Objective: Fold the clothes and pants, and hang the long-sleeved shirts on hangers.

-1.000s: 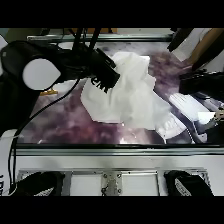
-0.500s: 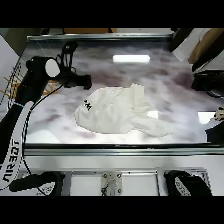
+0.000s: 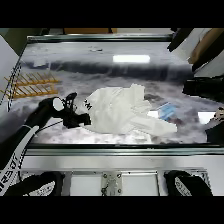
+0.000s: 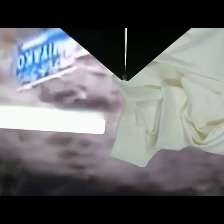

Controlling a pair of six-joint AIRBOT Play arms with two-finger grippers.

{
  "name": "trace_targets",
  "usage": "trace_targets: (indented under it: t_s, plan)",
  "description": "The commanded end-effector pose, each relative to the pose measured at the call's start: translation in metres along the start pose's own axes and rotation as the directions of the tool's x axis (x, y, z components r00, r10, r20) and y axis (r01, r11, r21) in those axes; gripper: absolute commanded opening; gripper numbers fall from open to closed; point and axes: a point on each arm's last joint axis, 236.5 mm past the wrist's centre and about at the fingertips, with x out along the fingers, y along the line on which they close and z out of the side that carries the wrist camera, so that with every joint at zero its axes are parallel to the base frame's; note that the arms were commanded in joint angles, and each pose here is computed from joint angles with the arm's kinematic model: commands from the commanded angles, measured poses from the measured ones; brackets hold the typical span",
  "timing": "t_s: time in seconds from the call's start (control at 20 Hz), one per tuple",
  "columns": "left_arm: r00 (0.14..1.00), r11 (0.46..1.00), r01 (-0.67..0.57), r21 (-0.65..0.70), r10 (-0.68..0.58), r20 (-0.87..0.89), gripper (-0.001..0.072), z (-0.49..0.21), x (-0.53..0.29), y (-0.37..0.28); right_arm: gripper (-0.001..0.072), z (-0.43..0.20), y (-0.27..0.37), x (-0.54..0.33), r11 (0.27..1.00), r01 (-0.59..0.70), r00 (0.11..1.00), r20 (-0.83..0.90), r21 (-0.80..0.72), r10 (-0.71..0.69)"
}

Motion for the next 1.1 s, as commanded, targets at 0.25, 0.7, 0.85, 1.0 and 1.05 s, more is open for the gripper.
trace_targets:
  t_s: [0.25, 0.7, 0.85, 1.0, 1.05]
  plan:
    - [0.983, 0.97, 0.182, -0.163, -0.175, 0.059, 0.072, -0.003, 0.043, -0.043, 0.0018, -0.005, 0.005, 0.012, 0.999, -0.031, 0.999, -0.033, 0.026, 0.032]
    - [0.96, 0.956, 0.241, -0.169, -0.21, 0.183, 0.0015, 0.05, 0.03, -0.057, 0.0018, -0.036, -0.005, 0.035, 0.999, -0.012, 0.993, -0.119, 0.043, 0.017]
    - [0.965, 0.974, 0.196, -0.114, -0.171, 0.198, 0.0015, 0.07, 0.005, -0.044, 0.0049, -0.085, -0.023, 0.076, 0.996, 0.019, 0.962, -0.274, 0.087, 0.005]
    - [0.979, 0.994, 0.097, -0.055, -0.085, 0.183, 0.0015, 0.079, -0.015, -0.02, 0.0694, -0.137, -0.038, 0.132, 0.989, 0.049, 0.901, -0.433, 0.137, 0.015]
    - [0.981, 0.996, 0.072, -0.045, -0.062, 0.183, 0.0015, 0.082, -0.02, -0.013, 0.0694, -0.15, -0.039, 0.155, 0.984, 0.048, 0.885, -0.464, 0.174, 0.039]
